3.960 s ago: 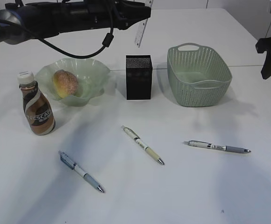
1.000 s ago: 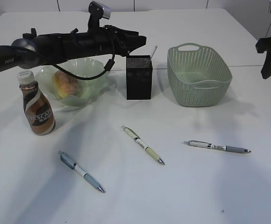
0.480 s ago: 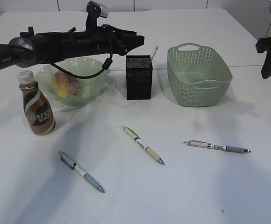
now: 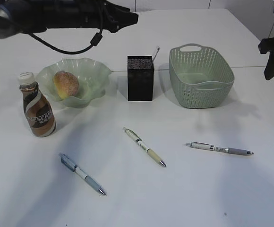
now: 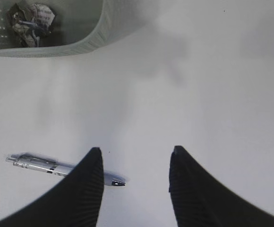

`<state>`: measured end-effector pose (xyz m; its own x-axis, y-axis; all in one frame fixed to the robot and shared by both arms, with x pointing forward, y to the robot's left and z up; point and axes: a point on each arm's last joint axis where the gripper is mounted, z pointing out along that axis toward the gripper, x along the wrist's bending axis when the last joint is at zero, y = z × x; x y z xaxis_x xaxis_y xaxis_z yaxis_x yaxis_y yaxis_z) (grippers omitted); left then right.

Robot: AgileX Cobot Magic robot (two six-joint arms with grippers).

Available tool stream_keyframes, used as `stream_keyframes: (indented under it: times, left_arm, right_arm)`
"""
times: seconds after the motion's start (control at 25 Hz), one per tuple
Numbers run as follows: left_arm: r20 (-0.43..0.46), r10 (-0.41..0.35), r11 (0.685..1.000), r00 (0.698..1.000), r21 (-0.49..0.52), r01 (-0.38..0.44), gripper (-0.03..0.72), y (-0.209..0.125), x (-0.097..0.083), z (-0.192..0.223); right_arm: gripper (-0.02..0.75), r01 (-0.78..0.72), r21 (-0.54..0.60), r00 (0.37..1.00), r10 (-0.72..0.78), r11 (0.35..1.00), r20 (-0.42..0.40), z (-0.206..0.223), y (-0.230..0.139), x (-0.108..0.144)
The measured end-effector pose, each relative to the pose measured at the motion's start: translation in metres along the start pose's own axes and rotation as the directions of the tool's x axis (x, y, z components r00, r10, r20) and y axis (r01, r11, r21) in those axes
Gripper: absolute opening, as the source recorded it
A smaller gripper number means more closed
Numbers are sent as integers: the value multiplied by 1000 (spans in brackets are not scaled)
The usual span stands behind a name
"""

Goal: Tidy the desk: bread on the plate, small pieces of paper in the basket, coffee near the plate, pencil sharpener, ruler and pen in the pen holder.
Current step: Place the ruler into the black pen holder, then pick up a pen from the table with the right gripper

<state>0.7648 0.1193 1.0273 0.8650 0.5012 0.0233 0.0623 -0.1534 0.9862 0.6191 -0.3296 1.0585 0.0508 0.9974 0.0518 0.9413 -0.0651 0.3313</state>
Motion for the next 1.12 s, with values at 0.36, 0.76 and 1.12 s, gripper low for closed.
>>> stream_keyframes:
  times: [0.36,0.76,1.12]
  left_arm:
    - [82,38,960,996,273,-59,345,46,-25,-35]
    - [7,-139,821,990,560,112,342,64,-43,-71]
    - [-388,-262,681,884,575,454,342,81,-39,-100]
  right_arm:
    - [370,-11,-1,1000,11,1000,-21,0,0,2]
    - [370,5,-3,999,-5,1000,-43,0,0,4]
    - [370,80,-10,993,-81,997,-84,0,0,8]
